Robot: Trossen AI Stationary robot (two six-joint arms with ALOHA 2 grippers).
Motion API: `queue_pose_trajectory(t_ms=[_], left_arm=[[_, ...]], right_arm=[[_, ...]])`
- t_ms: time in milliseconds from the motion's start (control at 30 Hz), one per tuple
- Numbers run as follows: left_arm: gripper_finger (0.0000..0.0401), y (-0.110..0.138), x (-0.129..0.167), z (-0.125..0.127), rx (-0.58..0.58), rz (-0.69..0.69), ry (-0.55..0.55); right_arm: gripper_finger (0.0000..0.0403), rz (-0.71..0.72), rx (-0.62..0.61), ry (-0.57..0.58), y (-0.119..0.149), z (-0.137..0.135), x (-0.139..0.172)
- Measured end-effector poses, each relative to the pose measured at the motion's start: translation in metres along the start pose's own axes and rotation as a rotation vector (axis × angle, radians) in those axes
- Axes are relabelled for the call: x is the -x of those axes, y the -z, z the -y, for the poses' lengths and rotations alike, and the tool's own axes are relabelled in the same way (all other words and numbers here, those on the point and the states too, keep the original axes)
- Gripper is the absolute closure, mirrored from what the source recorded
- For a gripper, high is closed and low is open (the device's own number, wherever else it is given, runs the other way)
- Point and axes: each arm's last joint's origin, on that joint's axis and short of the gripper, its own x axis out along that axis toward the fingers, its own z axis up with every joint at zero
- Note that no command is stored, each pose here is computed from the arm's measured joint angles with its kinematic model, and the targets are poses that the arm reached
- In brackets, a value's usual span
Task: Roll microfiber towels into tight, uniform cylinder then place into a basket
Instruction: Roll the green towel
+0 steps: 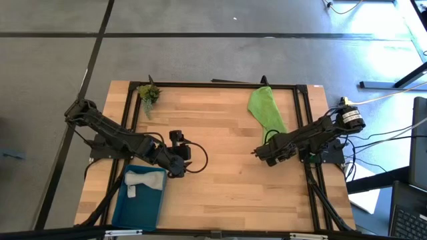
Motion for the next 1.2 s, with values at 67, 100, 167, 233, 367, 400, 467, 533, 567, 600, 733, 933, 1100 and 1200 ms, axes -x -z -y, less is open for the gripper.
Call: queue_pose_trajectory(t_ms=[67, 100, 167, 233, 367, 400, 467, 533, 567, 600, 733, 933, 1100, 1200], left_arm=[[0.0006, 0.000, 0.000, 0.000, 0.000, 0.000, 0.000], [0.0006, 0.000, 0.000, 0.000, 0.000, 0.000, 0.000], [0.0006, 0.000, 0.000, 0.000, 0.000, 0.000, 0.000], [0.0006, 0.000, 0.000, 0.000, 0.000, 0.000, 0.000], [0.0006, 0.000, 0.000, 0.000, -0.001, 0.000, 0.000], [0.0006, 0.000, 0.000, 0.000, -0.001, 0.000, 0.000], [0.0006, 0.000, 0.000, 0.000, -0.001, 0.000, 0.000], [0.0006, 0.000, 0.000, 0.000, -0.001, 0.000, 0.000], [0.0006, 0.000, 0.000, 0.000, -0.003, 0.000, 0.000], [0.0006, 0.000, 0.000, 0.000, -0.003, 0.000, 0.000], [0.0006, 0.000, 0.000, 0.000, -0.003, 0.000, 0.000], [0.0006, 0.000, 0.000, 0.000, -0.003, 0.000, 0.000], [0.0006, 0.000, 0.000, 0.000, -0.003, 0.000, 0.000], [0.0006, 0.000, 0.000, 0.000, -0.003, 0.000, 0.000]], right_arm=[[0.0337, -0.001, 0.000, 0.002, 0.000, 0.001, -0.002], [0.0349, -0.001, 0.000, 0.005, 0.000, 0.001, -0.003], [0.0372, -0.001, 0.002, 0.012, 0.000, 0.002, -0.004], [0.0393, 0.004, 0.011, 0.013, 0.000, 0.002, -0.004], [0.0393, 0.025, 0.046, 0.002, 0.000, 0.000, -0.005], [0.0393, 0.029, 0.058, -0.001, 0.001, 0.000, -0.005], [0.0397, 0.040, 0.073, -0.006, 0.003, -0.001, -0.005], [0.0399, 0.062, 0.090, -0.013, 0.005, -0.003, -0.003], [0.0398, 0.072, 0.099, -0.017, 0.006, -0.004, -0.002], [0.0397, 0.082, 0.108, -0.019, 0.008, -0.006, 0.000], [0.0399, 0.205, 0.144, -0.083, 0.013, -0.018, 0.011], [0.0401, 0.416, 0.193, -0.174, 0.014, -0.035, 0.038], [0.0401, 0.502, 0.255, -0.230, 0.014, -0.046, 0.071], [0.0401, 0.511, 0.290, -0.236, 0.015, -0.047, 0.085]])
